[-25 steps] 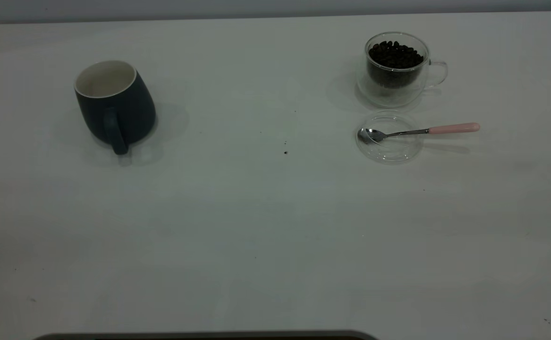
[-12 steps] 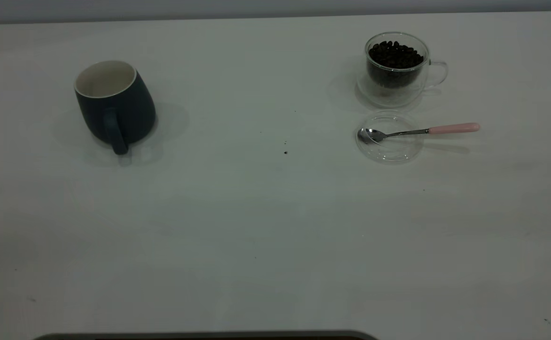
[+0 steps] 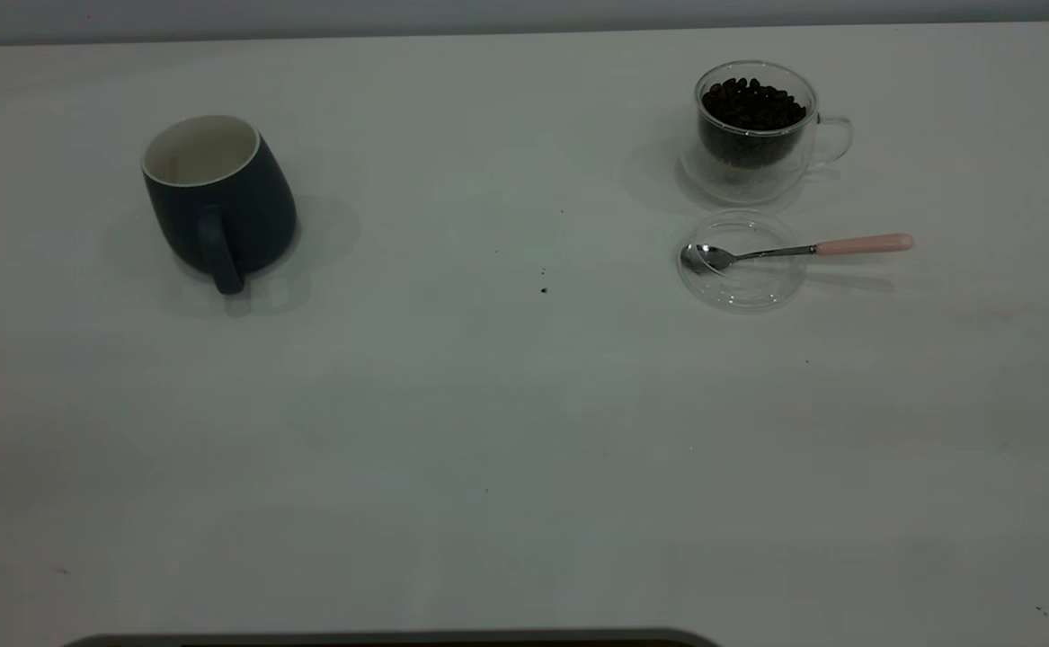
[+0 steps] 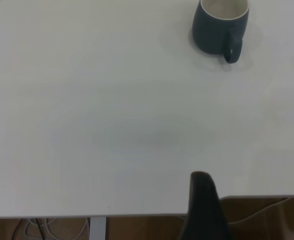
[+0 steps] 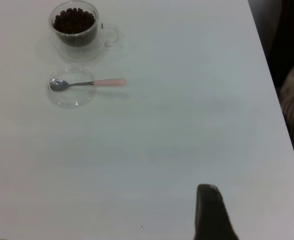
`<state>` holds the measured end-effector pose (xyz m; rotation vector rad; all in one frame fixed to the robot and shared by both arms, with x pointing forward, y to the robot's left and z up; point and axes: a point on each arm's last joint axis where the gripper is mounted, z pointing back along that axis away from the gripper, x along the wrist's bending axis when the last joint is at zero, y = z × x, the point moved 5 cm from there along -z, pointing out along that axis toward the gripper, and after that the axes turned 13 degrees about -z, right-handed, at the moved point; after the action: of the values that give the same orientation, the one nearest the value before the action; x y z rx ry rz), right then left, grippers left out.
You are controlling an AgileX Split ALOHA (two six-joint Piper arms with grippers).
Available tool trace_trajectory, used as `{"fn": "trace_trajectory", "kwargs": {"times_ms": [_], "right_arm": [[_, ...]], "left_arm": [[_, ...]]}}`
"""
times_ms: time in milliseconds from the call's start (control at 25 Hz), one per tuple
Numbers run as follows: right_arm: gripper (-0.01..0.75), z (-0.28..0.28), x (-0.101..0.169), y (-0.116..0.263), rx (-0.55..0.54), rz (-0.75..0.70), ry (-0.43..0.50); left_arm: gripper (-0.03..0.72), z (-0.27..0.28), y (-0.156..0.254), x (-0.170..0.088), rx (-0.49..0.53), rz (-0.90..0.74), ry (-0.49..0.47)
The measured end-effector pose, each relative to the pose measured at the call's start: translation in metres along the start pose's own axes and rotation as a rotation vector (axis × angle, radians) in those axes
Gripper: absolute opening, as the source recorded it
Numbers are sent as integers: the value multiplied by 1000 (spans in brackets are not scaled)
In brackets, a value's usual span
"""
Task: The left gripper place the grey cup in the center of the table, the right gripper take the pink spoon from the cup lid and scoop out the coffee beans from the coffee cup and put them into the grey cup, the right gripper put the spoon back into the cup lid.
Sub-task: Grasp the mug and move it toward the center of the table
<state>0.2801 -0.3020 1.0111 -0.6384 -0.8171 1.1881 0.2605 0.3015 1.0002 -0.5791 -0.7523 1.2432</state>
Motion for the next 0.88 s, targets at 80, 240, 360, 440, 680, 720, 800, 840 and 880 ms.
{"fn": "trace_trajectory", "kwargs": {"times_ms": [80,240,360,440,680,720,800,840,880], "right_arm": [[483,0,0,0,0,0,0],[483,0,0,0,0,0,0],[483,0,0,0,0,0,0],[483,0,0,0,0,0,0],[483,0,0,0,0,0,0],[483,0,0,0,0,0,0],[483,0,0,0,0,0,0],[483,0,0,0,0,0,0],[483,0,0,0,0,0,0]], "left_arm": [[565,0,0,0,0,0,0],[565,0,0,0,0,-1,0],[565,0,0,0,-1,-1,0],[565,0,0,0,-1,-1,0],[565,0,0,1,0,6,-5],[565,0,0,2,1,7,-12],[565,-1,-2,3,11,6,-15],[565,-3,-6,4,24,4,-15],[565,-6,-11,6,43,4,-11]]}}
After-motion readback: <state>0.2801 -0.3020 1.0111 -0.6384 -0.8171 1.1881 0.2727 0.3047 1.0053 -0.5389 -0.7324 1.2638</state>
